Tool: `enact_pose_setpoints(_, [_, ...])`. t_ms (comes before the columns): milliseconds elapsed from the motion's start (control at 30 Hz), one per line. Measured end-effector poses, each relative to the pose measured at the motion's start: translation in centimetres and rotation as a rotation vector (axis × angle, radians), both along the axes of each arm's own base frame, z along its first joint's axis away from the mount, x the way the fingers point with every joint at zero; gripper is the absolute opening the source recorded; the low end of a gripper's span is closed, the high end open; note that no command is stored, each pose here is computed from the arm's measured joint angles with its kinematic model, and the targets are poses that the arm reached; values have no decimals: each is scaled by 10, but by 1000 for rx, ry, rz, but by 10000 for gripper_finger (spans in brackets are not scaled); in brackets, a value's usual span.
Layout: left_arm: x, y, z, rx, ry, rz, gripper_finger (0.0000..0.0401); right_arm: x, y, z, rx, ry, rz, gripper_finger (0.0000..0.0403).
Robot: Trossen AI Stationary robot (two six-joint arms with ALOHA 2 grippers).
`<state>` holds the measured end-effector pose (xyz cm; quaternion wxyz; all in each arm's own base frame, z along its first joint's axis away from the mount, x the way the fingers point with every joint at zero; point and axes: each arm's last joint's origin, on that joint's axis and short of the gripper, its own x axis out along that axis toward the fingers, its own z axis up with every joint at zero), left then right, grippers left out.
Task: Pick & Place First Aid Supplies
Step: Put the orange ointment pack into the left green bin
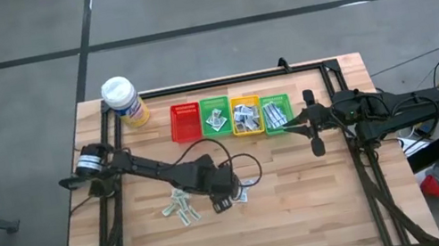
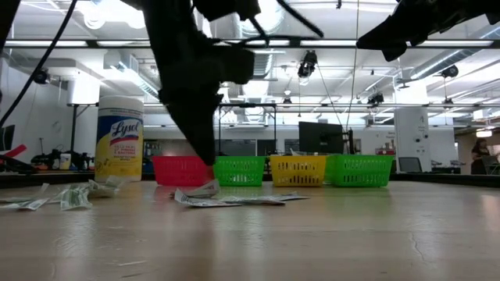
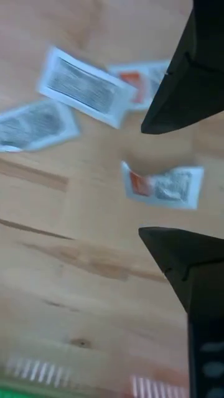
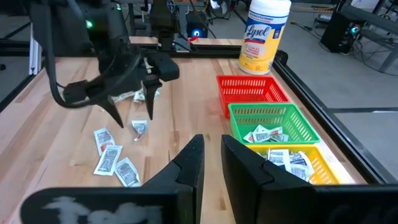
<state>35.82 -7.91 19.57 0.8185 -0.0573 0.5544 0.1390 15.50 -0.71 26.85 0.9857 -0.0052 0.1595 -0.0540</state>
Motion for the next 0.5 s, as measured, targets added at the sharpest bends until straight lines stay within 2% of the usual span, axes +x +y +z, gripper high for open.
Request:
enact_pose_setpoints(233, [-7, 20, -4, 4, 152, -113, 255, 0, 0, 0, 1, 0, 0, 52])
enact_pose_setpoints(333, [-6, 25, -1, -6, 140, -176, 255, 0, 0, 0, 0, 0, 0, 52])
enact_pose_setpoints(500, [-1, 24, 2, -27, 99, -371, 255, 0, 0, 0, 0, 0, 0, 52])
